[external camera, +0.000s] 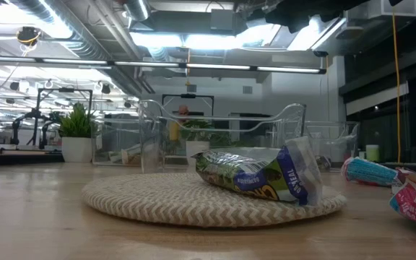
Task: Pick and place Granola Bars by type
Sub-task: Put the orange granola bar into the top left transparent bin
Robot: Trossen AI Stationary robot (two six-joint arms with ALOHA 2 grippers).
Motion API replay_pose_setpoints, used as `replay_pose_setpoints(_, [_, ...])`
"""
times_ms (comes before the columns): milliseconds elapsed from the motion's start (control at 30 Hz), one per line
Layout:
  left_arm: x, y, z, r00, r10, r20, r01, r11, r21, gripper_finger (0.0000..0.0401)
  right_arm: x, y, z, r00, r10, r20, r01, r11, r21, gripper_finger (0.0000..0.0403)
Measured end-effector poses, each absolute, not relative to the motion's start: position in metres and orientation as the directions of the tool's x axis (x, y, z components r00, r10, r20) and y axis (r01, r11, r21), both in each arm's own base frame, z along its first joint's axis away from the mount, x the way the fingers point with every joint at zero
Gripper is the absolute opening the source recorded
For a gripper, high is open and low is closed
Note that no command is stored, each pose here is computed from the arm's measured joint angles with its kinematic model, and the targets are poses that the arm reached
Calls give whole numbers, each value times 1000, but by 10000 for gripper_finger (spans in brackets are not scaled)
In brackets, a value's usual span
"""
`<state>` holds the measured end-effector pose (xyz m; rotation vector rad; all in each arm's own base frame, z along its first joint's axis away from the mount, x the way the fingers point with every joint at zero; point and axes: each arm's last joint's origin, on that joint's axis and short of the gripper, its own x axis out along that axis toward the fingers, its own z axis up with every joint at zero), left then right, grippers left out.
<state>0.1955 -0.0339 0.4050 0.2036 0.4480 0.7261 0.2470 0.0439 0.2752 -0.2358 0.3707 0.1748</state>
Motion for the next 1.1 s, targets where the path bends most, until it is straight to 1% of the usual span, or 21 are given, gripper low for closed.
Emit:
replay_pose_setpoints(267, [189, 10, 411, 578, 734, -357, -691, 673, 264, 11, 247, 44, 276, 922, 126, -365, -210, 957, -200, 169])
replay_pose_setpoints(400, [187, 32, 409, 559, 721, -410, -697, 676, 238, 12, 247, 44, 276, 923, 126, -364, -215, 953, -213, 169])
replay_pose_setpoints(500, [187, 41, 405, 533, 716, -451, -693, 675, 253, 12, 247, 44, 276, 922, 126, -365, -215, 953, -213, 169])
replay_pose_setpoints(567, [188, 47, 400, 488, 729, -480, -702, 655, 281, 11, 248, 44, 275, 921, 126, -369, -216, 953, -214, 169])
replay_pose_setpoints(700, [191, 60, 379, 417, 729, -543, -712, 633, 304, 13, 252, 45, 270, 913, 125, -389, -221, 951, -215, 169])
replay_pose_setpoints(900, [191, 84, 334, 322, 716, -619, -723, 608, 328, 14, 256, 46, 267, 914, 125, -387, -223, 949, -221, 169])
replay_pose_setpoints(967, [191, 93, 322, 327, 704, -630, -723, 616, 313, 13, 257, 46, 269, 921, 126, -369, -224, 945, -238, 169])
replay_pose_setpoints(1100, [192, 112, 299, 380, 676, -631, -731, 637, 242, 13, 258, 46, 271, 930, 127, -345, -220, 944, -244, 169])
